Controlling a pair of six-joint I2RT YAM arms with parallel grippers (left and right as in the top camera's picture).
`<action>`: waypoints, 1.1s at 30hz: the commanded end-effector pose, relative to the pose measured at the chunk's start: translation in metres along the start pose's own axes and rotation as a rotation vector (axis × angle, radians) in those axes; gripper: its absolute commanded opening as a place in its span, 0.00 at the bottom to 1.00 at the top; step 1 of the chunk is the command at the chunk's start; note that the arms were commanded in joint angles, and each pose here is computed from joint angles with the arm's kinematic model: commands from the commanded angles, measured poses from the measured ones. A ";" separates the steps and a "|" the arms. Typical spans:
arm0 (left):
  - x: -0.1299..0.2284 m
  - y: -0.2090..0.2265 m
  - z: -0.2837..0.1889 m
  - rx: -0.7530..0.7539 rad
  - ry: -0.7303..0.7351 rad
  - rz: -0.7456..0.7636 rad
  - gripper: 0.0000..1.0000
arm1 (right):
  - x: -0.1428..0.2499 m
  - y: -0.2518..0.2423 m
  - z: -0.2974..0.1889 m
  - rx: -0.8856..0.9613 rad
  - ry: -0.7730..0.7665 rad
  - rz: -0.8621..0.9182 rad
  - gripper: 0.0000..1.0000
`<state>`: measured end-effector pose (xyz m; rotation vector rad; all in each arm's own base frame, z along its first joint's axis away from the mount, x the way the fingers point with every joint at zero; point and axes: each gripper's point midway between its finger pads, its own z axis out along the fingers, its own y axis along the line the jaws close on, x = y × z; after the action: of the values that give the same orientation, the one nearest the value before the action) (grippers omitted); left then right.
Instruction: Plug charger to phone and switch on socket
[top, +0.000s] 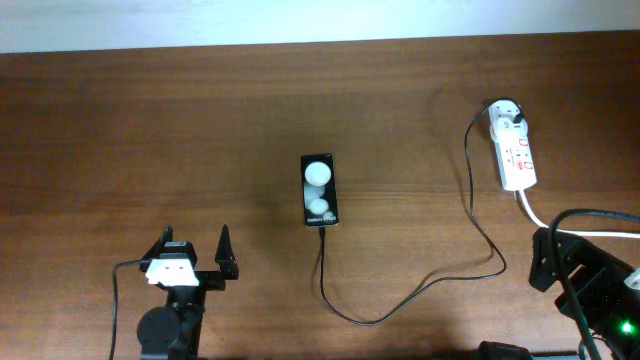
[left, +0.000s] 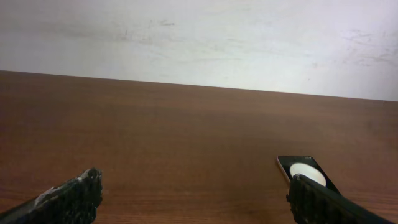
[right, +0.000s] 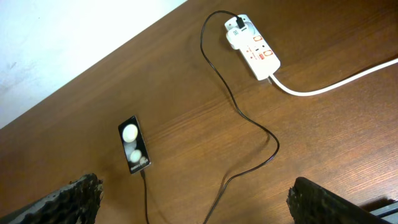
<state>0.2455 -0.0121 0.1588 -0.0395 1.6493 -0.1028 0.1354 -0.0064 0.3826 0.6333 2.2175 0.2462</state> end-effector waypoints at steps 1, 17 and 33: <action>0.002 0.004 0.000 -0.019 -0.002 0.019 0.99 | 0.001 0.001 -0.003 -0.010 -0.006 -0.012 0.99; 0.002 0.004 0.000 -0.019 -0.003 0.019 0.99 | -0.016 -0.038 -0.007 0.224 -0.093 -0.097 0.99; 0.002 0.004 0.000 -0.019 -0.003 0.019 0.99 | 0.014 -0.027 0.103 -0.127 -0.506 -0.171 0.99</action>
<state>0.2455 -0.0121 0.1591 -0.0392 1.6474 -0.1020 0.1836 -0.0397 0.3138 0.4598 1.7720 0.0397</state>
